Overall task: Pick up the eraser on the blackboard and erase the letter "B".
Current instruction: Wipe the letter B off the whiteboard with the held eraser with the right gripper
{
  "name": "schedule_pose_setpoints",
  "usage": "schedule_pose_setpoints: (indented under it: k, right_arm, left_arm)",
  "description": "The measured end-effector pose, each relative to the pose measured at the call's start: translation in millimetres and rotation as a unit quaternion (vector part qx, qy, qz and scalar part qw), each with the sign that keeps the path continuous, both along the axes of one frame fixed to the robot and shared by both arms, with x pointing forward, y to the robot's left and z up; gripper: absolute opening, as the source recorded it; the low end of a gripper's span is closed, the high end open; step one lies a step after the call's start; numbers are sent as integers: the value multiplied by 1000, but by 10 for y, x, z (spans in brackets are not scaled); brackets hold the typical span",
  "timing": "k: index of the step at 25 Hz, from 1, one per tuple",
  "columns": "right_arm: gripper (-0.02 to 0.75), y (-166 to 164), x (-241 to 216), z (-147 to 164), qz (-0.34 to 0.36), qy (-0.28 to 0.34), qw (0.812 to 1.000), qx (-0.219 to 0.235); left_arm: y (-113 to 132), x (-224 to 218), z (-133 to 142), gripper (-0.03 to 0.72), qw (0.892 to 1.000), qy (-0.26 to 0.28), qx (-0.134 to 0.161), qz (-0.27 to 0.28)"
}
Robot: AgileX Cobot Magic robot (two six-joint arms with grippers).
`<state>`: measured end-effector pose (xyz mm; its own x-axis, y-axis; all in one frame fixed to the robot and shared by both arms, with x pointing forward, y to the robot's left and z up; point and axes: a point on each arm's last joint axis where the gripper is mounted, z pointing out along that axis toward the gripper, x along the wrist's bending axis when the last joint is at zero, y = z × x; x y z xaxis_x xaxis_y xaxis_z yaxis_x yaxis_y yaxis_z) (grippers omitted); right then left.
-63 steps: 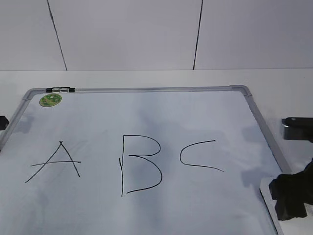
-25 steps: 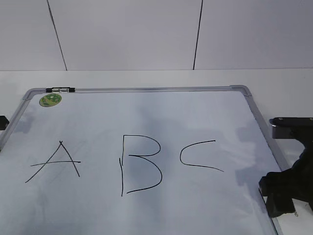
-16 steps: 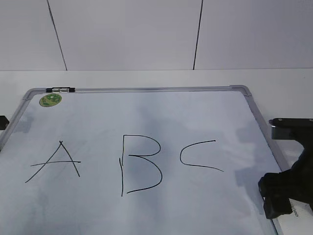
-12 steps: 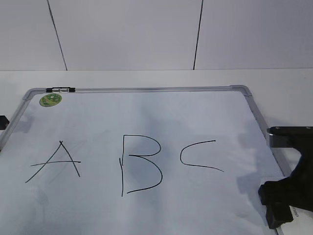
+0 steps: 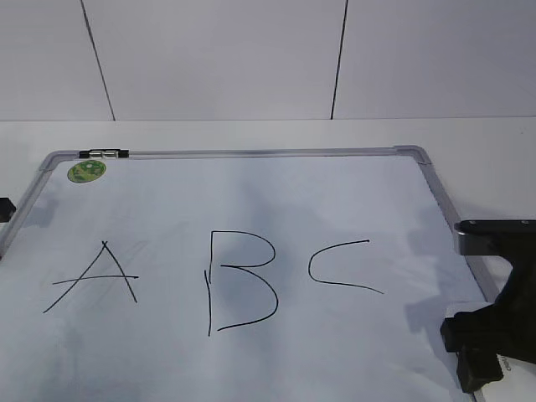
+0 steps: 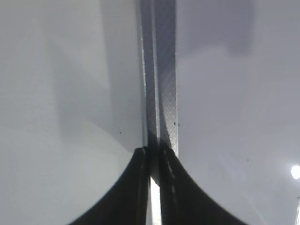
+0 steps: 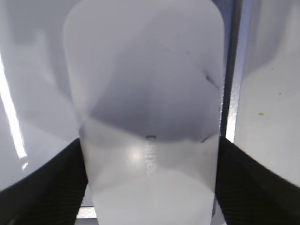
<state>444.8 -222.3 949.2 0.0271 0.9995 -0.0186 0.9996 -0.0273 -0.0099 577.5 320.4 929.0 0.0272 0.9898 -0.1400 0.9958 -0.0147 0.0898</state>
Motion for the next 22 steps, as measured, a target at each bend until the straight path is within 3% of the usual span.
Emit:
schedule_pose_setpoints:
  k: [22]
  right_arm:
    - [525, -2, 6, 0, 3, -3, 1000, -1]
  left_arm:
    - [0, 0, 0, 17, 1000, 0, 0, 0]
